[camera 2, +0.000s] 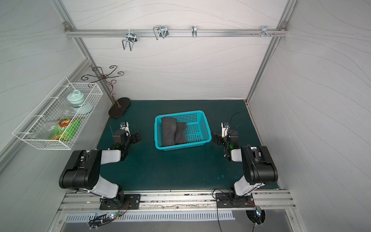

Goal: Roll up the long pants
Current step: Reset both arms

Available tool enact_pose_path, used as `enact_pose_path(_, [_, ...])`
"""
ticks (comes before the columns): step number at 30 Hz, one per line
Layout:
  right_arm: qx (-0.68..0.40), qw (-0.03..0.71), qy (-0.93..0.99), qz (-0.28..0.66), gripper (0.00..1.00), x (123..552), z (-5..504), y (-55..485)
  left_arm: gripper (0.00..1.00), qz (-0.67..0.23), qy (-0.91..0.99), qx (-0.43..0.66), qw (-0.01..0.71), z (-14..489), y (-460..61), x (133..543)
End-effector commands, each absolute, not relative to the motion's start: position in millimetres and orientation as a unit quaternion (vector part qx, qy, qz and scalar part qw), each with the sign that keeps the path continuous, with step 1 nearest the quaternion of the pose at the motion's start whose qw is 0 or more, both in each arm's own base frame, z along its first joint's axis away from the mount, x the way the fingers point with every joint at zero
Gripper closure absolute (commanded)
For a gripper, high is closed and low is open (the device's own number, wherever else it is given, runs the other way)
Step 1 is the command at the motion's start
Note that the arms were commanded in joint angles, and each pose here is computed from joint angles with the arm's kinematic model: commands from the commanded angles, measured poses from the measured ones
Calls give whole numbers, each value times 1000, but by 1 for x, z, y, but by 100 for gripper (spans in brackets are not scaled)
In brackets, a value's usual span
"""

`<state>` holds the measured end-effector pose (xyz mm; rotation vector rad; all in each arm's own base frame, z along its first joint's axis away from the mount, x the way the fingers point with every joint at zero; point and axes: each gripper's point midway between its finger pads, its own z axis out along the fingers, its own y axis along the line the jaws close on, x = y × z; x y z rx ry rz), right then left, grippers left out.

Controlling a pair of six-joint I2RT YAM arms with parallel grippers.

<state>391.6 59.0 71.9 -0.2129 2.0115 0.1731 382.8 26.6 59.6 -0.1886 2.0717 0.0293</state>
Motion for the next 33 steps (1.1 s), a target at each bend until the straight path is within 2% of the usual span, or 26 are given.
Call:
enact_pose_path(1, [-75,560,824,54,1,395,84,52,1,1,812,-38,582,94,14,397])
enact_pose_path(3, [-27,544,837,55,1,402,80,33,1,-2,833,-36,551,88,12,402])
enact_pose_path(5, [-41,543,837,47,1,404,80,39,1,2,822,-48,568,91,18,404])
enact_pose_path(7, [-44,540,840,38,1,405,79,40,1,1,833,-49,551,88,18,403])
enact_pose_path(33, [-45,544,837,38,1,403,81,41,1,10,830,-60,554,88,22,403])
